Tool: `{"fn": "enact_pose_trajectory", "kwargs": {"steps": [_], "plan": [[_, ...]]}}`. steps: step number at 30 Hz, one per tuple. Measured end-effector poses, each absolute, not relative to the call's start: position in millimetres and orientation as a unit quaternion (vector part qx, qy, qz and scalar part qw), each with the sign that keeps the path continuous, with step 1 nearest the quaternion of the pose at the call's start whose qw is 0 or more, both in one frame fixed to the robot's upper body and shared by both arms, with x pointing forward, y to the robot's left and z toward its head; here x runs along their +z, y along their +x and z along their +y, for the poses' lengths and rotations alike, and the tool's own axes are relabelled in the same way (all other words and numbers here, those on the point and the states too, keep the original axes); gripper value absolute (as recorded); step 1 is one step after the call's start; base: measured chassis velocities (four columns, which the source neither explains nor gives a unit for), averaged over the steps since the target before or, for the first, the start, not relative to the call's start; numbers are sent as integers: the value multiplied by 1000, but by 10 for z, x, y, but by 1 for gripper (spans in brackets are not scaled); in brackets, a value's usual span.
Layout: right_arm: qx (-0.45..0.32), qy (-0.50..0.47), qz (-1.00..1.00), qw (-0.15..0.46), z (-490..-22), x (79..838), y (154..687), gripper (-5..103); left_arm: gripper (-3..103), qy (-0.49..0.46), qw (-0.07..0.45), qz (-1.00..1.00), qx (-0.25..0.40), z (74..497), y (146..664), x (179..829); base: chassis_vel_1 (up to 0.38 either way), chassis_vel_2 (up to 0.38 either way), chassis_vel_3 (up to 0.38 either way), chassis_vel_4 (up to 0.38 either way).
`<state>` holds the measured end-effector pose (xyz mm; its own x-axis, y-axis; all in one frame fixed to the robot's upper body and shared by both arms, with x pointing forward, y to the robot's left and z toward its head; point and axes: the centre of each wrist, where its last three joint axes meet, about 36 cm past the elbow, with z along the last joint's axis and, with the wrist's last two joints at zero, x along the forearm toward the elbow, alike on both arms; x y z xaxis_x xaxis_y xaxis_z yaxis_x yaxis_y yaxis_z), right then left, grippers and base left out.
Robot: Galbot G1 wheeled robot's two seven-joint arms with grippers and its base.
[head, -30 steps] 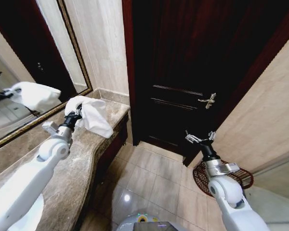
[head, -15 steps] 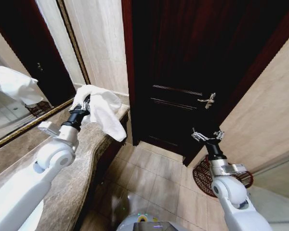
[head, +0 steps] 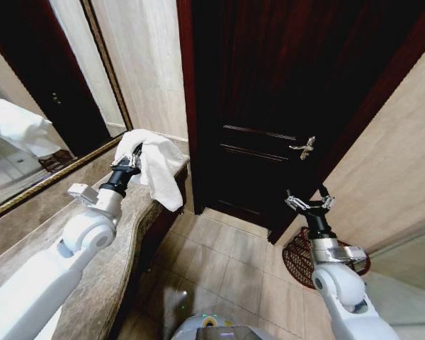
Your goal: Discard the used towel into the hamper.
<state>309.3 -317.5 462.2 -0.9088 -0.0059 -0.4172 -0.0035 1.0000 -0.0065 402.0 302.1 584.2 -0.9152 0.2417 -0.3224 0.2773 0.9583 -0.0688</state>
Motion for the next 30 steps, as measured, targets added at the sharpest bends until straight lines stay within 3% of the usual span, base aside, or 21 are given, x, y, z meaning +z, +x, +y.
{"fn": "enact_pose_trajectory", "kwargs": {"steps": [30], "plan": [[-5,4,975,223,-3199,4609,3037,100,4,177,166,969,-43,3029,3999,5863,-105,-102,-103,-101]]}}
